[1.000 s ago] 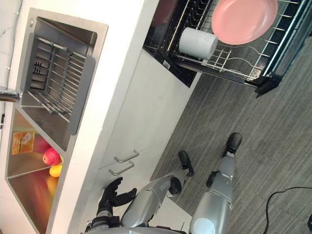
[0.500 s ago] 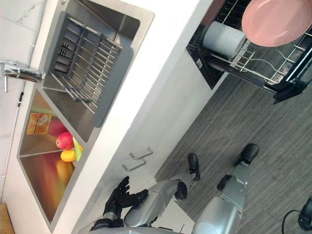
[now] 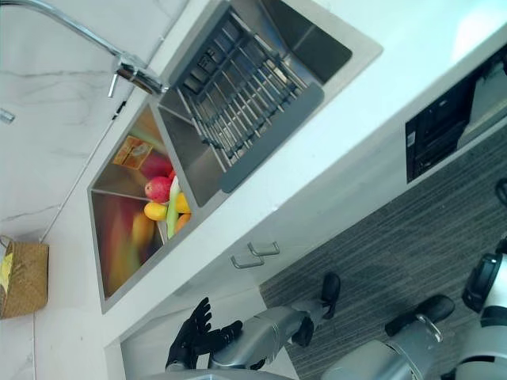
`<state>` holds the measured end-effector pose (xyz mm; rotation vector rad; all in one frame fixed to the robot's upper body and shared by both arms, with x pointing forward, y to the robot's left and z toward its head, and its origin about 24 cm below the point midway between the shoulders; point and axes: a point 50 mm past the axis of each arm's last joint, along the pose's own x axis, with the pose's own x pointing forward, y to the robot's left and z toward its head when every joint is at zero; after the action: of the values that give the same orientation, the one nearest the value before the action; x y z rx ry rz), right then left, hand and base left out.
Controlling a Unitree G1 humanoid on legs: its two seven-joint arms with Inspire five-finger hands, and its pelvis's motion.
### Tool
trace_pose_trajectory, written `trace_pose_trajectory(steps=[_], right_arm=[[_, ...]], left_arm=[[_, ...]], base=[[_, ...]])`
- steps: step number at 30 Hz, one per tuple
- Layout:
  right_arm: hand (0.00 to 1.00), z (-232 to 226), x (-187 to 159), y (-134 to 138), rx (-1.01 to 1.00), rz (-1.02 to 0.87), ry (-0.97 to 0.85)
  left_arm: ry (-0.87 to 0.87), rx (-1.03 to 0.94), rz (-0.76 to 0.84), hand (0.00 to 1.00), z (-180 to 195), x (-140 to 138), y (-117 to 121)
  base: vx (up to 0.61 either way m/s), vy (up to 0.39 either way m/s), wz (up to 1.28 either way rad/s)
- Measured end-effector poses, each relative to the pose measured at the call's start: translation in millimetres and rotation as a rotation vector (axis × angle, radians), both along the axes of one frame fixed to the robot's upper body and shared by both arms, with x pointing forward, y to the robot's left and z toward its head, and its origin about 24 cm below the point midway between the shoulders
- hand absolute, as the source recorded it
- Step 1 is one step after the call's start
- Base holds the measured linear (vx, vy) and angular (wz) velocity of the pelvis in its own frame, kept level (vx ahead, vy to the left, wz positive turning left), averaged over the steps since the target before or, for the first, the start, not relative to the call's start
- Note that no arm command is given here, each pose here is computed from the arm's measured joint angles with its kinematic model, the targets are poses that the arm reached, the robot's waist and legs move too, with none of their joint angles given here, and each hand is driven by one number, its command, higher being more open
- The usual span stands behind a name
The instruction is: Walk over to the sink, pick up the cup, carry it to the dishwasher, place the cup inside the dishwasher, then close the dishwasher door
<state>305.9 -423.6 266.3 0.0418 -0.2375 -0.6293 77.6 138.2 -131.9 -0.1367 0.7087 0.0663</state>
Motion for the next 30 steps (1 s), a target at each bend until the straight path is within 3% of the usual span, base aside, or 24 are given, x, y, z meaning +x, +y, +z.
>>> trace_pose_trajectory(steps=[7,13,18,22,25,26,30], right_arm=[[1.0,-26.3,14.1,9.5,0.2,0.109,-0.057],[1.0,-49.9,34.0,34.8,0.425,0.206,-0.164],[1.0,-93.0,34.5,66.2,0.608,0.322,-0.337],[1.0,-148.7,13.5,106.6,0.578,0.418,-0.421],[1.0,-223.1,-18.6,138.9,0.473,0.371,-0.174],[1.0,-263.8,-44.6,156.0,0.433,0.314,0.005],[1.0,-342.0,-128.1,193.9,0.417,0.161,0.412]], left_arm=[[0.112,0.007,0.062,1.0,-9.7,-9.3,7.7],[0.119,-0.01,0.098,1.0,-11.7,-7.2,5.4],[0.073,-0.043,0.119,1.0,-10.1,17.5,7.2],[-0.022,-0.085,0.227,1.0,-1.8,44.4,23.8],[-0.081,-0.104,0.302,1.0,3.5,55.1,35.9],[-0.08,-0.131,0.349,1.0,3.1,55.5,36.2],[-0.043,-0.126,0.46,1.0,-2.3,35.3,49.4]], base=[[-0.08,-0.115,0.1],[-0.02,-0.105,-0.08],[-0.01,-0.108,-0.2],[-0.01,-0.13,-0.16],[0.03,-0.096,0.03],[0.05,-0.049,0.21],[0.05,0.03,0.32]])
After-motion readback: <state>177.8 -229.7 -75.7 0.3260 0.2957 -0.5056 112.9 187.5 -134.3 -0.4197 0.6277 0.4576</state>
